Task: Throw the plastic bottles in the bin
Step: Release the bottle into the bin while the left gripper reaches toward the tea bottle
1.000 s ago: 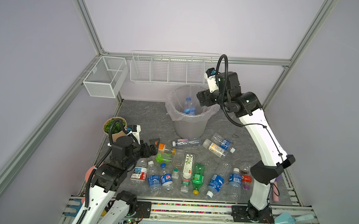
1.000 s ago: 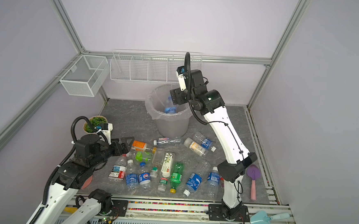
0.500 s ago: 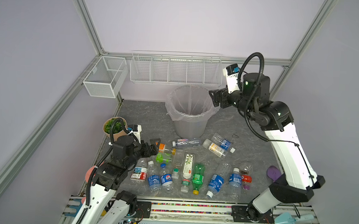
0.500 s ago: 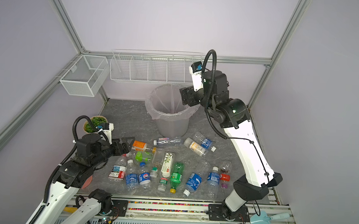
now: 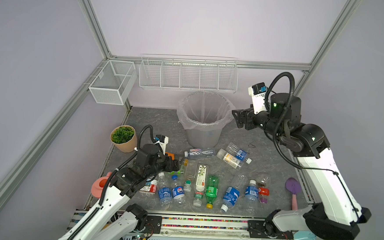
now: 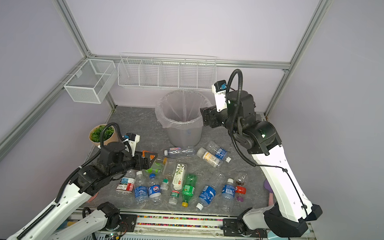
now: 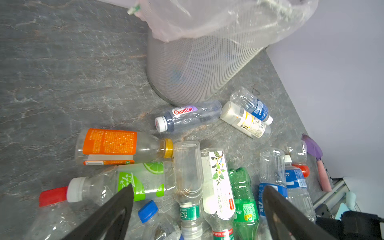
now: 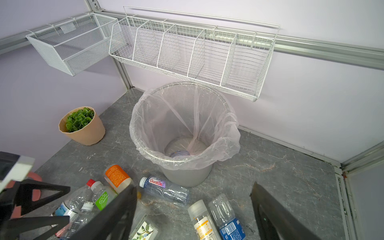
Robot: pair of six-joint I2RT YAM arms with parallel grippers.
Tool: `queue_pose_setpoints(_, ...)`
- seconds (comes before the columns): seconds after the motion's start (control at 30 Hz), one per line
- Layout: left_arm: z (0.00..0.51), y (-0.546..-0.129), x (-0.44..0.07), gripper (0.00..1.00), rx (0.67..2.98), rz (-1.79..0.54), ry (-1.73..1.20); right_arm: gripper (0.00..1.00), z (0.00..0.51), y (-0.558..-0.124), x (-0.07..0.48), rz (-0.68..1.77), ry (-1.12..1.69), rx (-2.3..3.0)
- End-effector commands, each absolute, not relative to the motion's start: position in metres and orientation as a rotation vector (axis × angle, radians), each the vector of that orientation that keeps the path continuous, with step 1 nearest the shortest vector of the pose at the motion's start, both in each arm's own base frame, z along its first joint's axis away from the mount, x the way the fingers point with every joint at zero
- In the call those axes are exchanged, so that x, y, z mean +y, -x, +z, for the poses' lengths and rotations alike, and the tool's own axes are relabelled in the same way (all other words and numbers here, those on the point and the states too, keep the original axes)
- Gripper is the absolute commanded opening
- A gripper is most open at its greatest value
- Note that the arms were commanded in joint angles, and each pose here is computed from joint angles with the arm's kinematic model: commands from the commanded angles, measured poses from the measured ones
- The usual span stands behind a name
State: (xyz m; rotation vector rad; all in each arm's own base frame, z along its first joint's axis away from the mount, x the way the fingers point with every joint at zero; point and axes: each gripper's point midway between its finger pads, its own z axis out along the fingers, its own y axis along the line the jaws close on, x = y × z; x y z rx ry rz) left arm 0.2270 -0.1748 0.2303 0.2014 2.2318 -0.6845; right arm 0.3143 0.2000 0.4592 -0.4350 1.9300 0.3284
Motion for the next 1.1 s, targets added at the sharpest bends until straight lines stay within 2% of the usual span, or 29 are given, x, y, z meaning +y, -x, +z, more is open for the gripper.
queue_pose_setpoints(0.0, 0.236, -0.231, -0.187, 0.95, 2.219, -0.664, -0.2, 0.88, 0.426, -0.304, 0.194, 0.343, 0.41, 2.051)
queue_pose_setpoints(0.17, 0.22, -0.223, -0.214, 0.93, 2.276, -0.669, -0.256, 0.88, 0.382, -0.289, 0.181, 0.334, 0.358, 2.17)
queue_pose_setpoints(0.57, 0.173, -0.204, -0.266, 0.83, 2.44, -0.629, -0.352, 0.88, 0.331, -0.26, 0.153, 0.291, 0.3, 2.276)
queue_pose_setpoints(0.67, 0.166, -0.2, -0.276, 0.78, 2.473, -0.624, -0.355, 0.88, 0.328, -0.254, 0.146, 0.298, 0.253, 2.273)
queue_pose_setpoints(0.87, 0.147, -0.188, -0.29, 0.77, 2.557, -0.589, -0.377, 0.88, 0.318, -0.237, 0.147, 0.355, 0.316, 2.273)
queue_pose_setpoints(1.07, 0.124, -0.178, -0.301, 0.75, 2.661, -0.522, -0.404, 0.88, 0.32, -0.239, 0.146, 0.371, 0.289, 2.229)
